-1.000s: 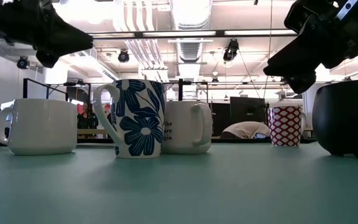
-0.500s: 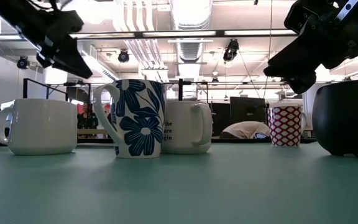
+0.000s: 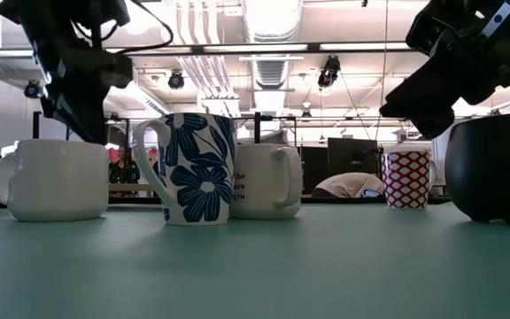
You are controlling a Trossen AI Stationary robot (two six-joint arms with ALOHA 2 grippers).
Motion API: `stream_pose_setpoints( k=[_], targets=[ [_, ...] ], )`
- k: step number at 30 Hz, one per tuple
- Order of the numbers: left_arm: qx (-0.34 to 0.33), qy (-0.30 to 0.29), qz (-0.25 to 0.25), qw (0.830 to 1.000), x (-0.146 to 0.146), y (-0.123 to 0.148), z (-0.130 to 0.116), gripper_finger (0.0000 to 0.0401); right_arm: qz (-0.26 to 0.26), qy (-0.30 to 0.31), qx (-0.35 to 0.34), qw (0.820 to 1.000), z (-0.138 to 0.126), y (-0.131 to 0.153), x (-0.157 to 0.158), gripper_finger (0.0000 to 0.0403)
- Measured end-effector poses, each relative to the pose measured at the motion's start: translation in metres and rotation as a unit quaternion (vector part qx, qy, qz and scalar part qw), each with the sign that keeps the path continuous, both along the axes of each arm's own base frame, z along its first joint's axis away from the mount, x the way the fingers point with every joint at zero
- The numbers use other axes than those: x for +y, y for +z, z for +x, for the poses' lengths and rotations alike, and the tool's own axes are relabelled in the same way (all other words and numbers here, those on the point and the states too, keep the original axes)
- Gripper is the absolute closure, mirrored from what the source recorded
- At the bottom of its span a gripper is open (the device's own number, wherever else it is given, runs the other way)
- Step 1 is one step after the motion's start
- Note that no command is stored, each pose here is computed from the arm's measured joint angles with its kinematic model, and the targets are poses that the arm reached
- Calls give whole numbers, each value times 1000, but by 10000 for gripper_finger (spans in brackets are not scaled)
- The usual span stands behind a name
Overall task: Place coffee mugs
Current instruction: Put the pink mug on the shelf
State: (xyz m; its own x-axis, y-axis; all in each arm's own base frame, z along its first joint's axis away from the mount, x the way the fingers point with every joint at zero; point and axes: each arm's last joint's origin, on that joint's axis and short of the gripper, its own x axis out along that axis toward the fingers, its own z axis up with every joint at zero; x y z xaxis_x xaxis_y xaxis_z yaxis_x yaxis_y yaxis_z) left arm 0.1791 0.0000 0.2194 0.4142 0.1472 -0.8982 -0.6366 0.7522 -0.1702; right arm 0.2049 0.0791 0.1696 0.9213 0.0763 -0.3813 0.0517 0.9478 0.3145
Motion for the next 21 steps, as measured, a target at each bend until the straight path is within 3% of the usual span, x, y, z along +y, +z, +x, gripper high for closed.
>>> stream_pose_setpoints(
  k=[13,21],
  targets=[
    [-13,-2,-78,997,-16,23,15,310,-5,1,9,1000,-1,-2,0,316],
    [43,-14,-88,995,-40,5,26,310,-13,4,14,1000,-1,-3,-1,316]
  ],
)
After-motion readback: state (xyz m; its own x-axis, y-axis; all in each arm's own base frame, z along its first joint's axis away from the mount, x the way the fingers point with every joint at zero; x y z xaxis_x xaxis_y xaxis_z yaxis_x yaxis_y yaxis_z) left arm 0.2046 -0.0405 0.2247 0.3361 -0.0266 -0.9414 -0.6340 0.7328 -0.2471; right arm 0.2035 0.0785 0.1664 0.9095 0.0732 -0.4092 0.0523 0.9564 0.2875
